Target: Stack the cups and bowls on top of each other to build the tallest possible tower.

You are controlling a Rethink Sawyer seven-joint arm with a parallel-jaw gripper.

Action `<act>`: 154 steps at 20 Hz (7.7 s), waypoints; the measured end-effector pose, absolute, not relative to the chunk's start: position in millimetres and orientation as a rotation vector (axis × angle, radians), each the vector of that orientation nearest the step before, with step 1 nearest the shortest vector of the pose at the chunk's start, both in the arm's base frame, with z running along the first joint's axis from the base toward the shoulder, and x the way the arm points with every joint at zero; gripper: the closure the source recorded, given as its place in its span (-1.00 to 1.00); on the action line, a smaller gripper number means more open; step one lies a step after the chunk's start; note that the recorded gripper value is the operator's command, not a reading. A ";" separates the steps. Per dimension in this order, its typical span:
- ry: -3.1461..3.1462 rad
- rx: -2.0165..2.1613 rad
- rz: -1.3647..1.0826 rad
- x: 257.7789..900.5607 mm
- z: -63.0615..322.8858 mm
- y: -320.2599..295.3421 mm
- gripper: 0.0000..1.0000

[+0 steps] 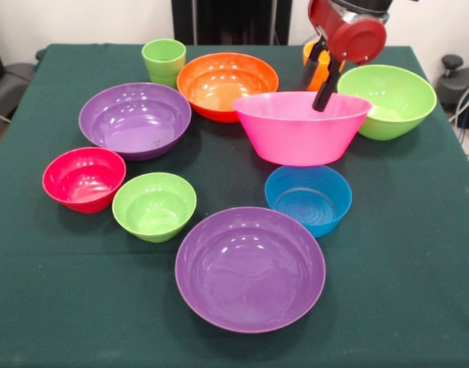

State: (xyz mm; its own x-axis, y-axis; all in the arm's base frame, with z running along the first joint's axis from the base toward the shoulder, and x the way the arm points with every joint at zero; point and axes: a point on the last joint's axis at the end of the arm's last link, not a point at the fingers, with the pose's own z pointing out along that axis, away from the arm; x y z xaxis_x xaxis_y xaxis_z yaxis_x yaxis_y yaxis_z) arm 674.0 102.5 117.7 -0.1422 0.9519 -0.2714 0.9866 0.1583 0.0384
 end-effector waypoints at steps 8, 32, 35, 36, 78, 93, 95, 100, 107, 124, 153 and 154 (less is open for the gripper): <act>2.217 1.861 -0.237 677.0 106.4 108.0 -1.00; 2.174 1.883 -0.282 681.8 78.0 70.0 -1.00; 2.160 1.893 -0.284 683.4 77.6 60.7 -1.00; 2.160 1.893 -0.285 683.6 76.7 60.0 -1.00; 2.167 1.763 -0.190 706.9 123.8 149.3 -1.00; 2.122 1.894 -0.261 669.7 113.7 114.9 -1.00; 2.107 1.927 -0.279 662.8 109.7 104.2 -1.00; 2.068 1.970 -0.300 655.7 104.0 82.2 -1.00; 2.062 1.973 -0.306 654.4 100.8 79.0 -1.00; 2.050 1.980 -0.297 652.8 103.7 109.0 -1.00; 2.024 1.994 -0.292 692.1 125.6 101.2 -1.00; 2.025 1.994 -0.297 691.9 123.3 100.6 -1.00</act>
